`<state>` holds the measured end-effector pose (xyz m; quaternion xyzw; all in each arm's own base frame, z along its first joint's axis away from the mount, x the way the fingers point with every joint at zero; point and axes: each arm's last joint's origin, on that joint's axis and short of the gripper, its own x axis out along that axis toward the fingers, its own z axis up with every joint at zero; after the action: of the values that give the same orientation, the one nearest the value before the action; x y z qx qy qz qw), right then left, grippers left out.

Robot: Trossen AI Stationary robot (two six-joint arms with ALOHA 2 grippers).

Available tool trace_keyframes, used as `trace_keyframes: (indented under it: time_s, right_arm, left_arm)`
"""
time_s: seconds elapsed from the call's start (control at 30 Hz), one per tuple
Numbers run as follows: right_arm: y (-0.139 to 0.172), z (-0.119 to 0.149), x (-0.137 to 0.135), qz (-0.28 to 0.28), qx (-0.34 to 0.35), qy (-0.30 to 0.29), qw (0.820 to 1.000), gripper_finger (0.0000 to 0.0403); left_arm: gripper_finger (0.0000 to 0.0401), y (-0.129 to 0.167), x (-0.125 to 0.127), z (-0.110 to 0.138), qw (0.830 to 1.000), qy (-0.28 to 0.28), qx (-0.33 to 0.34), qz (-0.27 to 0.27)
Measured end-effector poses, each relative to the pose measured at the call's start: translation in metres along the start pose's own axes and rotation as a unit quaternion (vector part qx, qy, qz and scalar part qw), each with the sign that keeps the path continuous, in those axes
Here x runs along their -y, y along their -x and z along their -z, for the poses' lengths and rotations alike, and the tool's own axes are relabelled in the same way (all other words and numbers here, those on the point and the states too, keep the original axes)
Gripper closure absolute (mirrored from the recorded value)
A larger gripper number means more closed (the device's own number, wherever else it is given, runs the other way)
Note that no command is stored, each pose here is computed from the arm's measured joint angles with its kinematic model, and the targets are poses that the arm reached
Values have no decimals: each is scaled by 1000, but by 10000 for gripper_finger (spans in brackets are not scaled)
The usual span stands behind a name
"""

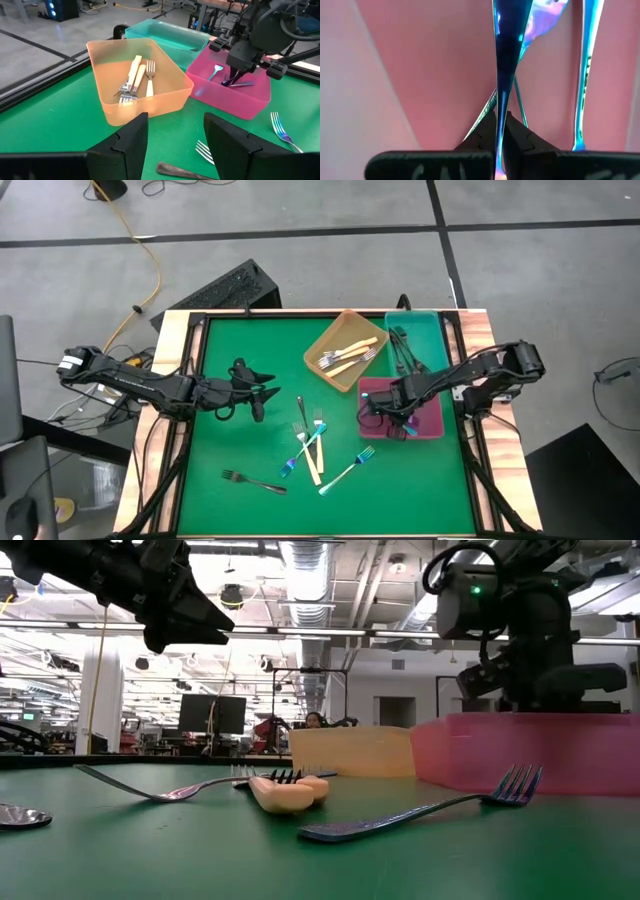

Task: Sort silverware by color (type)
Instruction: Put the blue fork into the pink bin, then put the orange fork into the orange bin

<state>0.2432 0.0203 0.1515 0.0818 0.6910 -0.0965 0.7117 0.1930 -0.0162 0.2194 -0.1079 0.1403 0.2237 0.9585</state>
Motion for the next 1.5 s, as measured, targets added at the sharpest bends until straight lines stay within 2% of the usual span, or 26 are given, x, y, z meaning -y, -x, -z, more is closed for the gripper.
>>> trace_keyframes:
  time_s: [0.13, 0.3, 0.4, 1.0, 1.23, 1.5]
  right_arm:
    - [0, -2, 1, 13, 12, -2, 1000, 372]
    - [-3, -4, 2, 26, 19, -7, 999, 334]
    - [-2, -5, 2, 26, 29, -7, 999, 326]
    - [-2, -6, 0, 16, 34, -3, 999, 322]
    - [1, -4, 0, -9, 23, 3, 1000, 319]
    - [19, 2, 2, -19, 51, 0, 999, 271]
  left_arm:
    - [225, 0, 0, 0, 1000, 0, 0, 0]
    - [225, 0, 0, 0, 1000, 0, 0, 0]
    - [225, 0, 0, 0, 1000, -1, -1, 0]
    - [225, 0, 0, 1, 1000, -2, -3, -1]
    - [225, 0, 0, 1, 1000, -2, -3, -2]
    - [225, 0, 0, 1, 1000, -2, -3, -2]
